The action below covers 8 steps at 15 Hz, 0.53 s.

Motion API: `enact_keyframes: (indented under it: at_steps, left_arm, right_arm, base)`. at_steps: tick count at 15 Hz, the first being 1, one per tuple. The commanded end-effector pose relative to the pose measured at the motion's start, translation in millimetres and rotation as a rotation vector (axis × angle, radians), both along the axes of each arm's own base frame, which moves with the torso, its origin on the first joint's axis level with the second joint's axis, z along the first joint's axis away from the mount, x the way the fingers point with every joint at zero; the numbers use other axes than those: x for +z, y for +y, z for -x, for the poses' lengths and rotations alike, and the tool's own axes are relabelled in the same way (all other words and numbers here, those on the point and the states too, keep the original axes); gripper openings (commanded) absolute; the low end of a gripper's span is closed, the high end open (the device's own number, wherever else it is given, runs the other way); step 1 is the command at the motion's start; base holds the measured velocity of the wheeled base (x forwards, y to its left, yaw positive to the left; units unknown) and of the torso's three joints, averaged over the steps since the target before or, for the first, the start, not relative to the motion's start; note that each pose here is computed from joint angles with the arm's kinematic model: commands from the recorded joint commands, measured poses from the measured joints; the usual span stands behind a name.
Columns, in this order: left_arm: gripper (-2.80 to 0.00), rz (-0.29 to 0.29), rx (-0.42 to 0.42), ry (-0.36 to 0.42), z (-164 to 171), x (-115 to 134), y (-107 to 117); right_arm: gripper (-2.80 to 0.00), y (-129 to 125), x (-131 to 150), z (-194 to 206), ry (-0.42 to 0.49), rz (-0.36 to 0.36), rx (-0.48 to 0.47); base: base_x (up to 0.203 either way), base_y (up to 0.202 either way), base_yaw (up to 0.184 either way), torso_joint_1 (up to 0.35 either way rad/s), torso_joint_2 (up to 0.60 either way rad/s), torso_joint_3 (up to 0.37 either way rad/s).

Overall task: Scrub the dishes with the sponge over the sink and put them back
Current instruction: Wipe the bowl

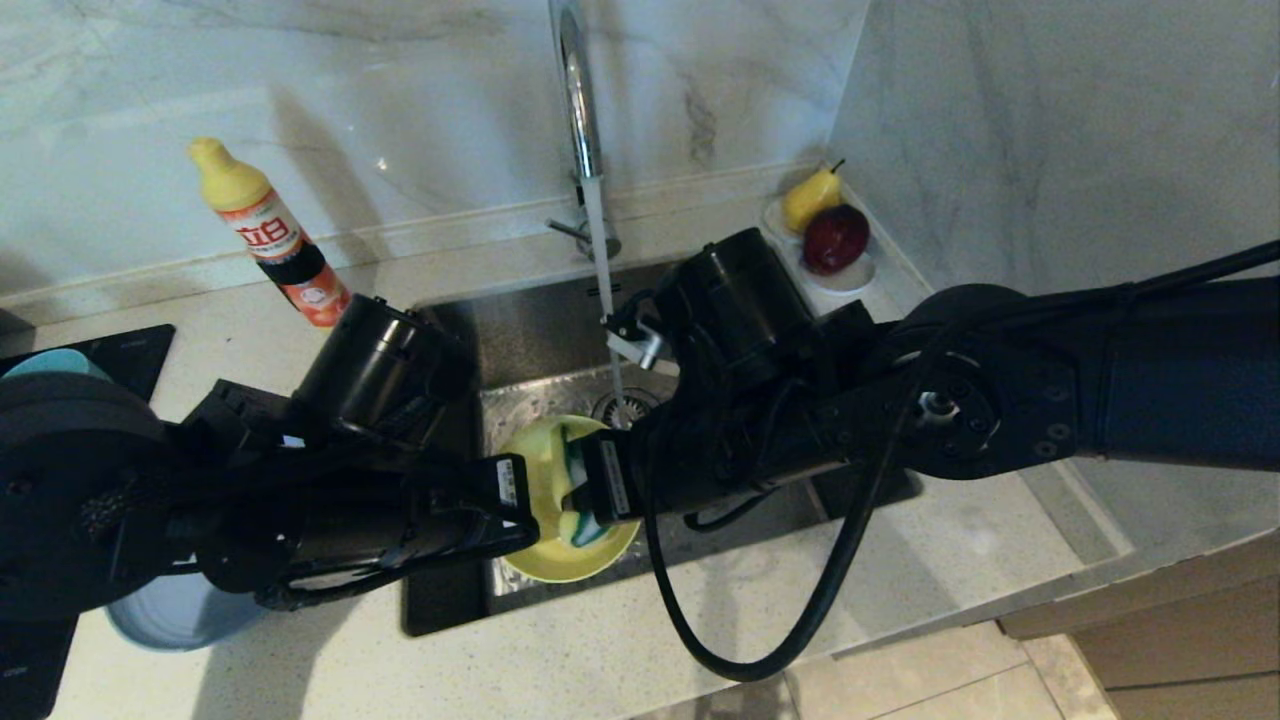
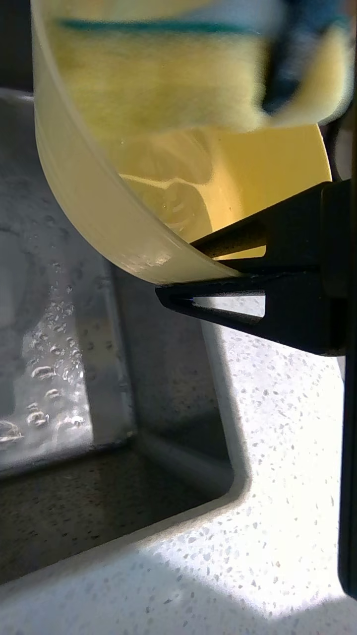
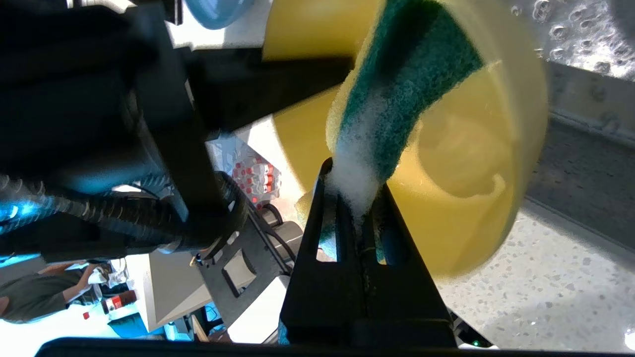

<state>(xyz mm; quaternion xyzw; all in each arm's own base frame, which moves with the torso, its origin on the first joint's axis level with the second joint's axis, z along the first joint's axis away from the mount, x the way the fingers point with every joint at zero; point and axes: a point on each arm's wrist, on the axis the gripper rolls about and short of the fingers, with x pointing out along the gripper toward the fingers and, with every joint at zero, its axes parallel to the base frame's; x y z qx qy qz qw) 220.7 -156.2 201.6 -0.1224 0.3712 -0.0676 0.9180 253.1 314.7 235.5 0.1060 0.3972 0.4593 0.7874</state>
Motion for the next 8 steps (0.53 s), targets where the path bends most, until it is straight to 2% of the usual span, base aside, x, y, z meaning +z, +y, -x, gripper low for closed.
enact_keyframes:
  at_steps: [1,5,8]
  left_arm:
    - [-2.8,-0.009,-0.013,0.008,3.7,-3.1,-2.4]
    - [-2.8,-0.014,-0.036,0.009,9.5,-5.8,-4.8]
    - [-2.8,-0.011,-0.061,-0.033,13.6,-7.1,-2.8]
  right_arm:
    - [-2.8,1.9,-7.3,-4.8,0.014,0.012,-0.005]
    - [-2.8,8.6,-13.9,-10.5,0.018,0.019,-0.008]
    - [-2.8,10.8,-16.7,-12.6,0.002,0.038,-0.037]
  base:
    - [0.0,0.0,0.0,0.0,0.0,0.0]
    - [0.0,0.0,0.0,0.0,0.0,0.0]
    - [0.0,0.0,0.0,0.0,0.0,0.0]
